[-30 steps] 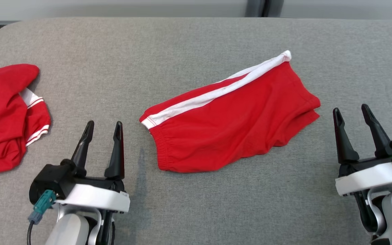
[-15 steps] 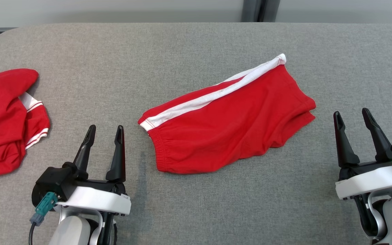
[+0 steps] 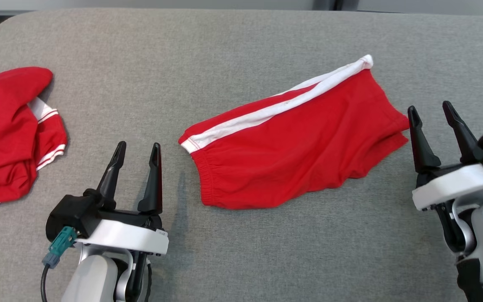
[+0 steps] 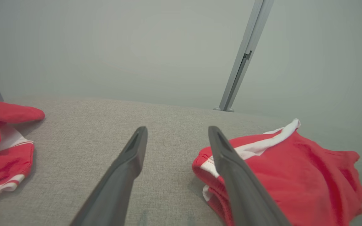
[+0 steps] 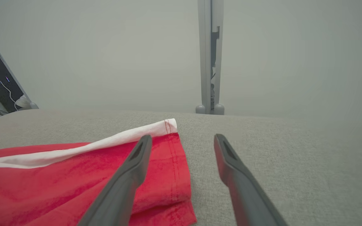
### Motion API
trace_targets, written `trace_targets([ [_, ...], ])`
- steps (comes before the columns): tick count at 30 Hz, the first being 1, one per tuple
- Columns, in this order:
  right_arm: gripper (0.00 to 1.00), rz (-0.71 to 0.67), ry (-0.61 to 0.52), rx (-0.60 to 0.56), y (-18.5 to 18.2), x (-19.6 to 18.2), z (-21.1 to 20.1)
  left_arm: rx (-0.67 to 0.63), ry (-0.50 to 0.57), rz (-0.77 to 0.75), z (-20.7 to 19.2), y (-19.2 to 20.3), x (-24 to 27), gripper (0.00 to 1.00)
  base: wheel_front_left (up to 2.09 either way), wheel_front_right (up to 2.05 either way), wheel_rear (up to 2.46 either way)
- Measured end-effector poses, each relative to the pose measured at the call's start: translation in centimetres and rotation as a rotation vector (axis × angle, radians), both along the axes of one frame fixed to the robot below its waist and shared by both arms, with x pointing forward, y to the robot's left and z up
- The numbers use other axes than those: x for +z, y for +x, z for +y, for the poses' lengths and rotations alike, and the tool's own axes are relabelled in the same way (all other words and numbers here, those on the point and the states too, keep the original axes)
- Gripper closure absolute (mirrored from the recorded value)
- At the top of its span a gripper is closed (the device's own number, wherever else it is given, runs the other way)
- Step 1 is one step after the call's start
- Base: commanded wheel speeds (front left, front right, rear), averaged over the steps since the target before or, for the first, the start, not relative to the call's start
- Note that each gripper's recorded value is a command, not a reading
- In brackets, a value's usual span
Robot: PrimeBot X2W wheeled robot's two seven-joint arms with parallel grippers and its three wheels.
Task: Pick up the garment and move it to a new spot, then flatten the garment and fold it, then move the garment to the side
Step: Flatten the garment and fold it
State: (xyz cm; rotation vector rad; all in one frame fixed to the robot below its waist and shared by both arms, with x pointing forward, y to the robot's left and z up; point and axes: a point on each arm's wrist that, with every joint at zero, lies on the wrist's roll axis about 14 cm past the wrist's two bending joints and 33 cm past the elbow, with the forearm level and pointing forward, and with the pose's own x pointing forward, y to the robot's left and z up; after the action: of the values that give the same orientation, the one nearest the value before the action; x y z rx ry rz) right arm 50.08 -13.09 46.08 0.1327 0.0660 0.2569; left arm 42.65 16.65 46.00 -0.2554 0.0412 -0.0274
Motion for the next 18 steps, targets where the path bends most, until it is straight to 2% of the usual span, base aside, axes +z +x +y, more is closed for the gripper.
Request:
trace_targets([
  [7,0.0,0.158,0.0,0.03,1.2,-5.1,1.6,0.024,0.009,0.02,0.9,-0.1,-0.7,0.0,0.0,0.0,0.0],
  [16,0.0,0.329,0.005,0.039,0.1,-9.6,2.5,0.023,0.005,0.02,0.9,0.2,-0.9,0.0,0.0,0.0,0.0],
  [17,0.04,0.339,0.011,0.038,0.0,-9.8,2.6,0.023,0.004,0.019,0.8,0.2,-0.9,0.0,0.0,0.0,0.0],
  [18,0.24,0.347,0.013,0.038,0.0,-9.9,2.6,0.023,0.002,0.019,0.8,0.2,-0.9,0.0,0.0,0.0,0.0],
])
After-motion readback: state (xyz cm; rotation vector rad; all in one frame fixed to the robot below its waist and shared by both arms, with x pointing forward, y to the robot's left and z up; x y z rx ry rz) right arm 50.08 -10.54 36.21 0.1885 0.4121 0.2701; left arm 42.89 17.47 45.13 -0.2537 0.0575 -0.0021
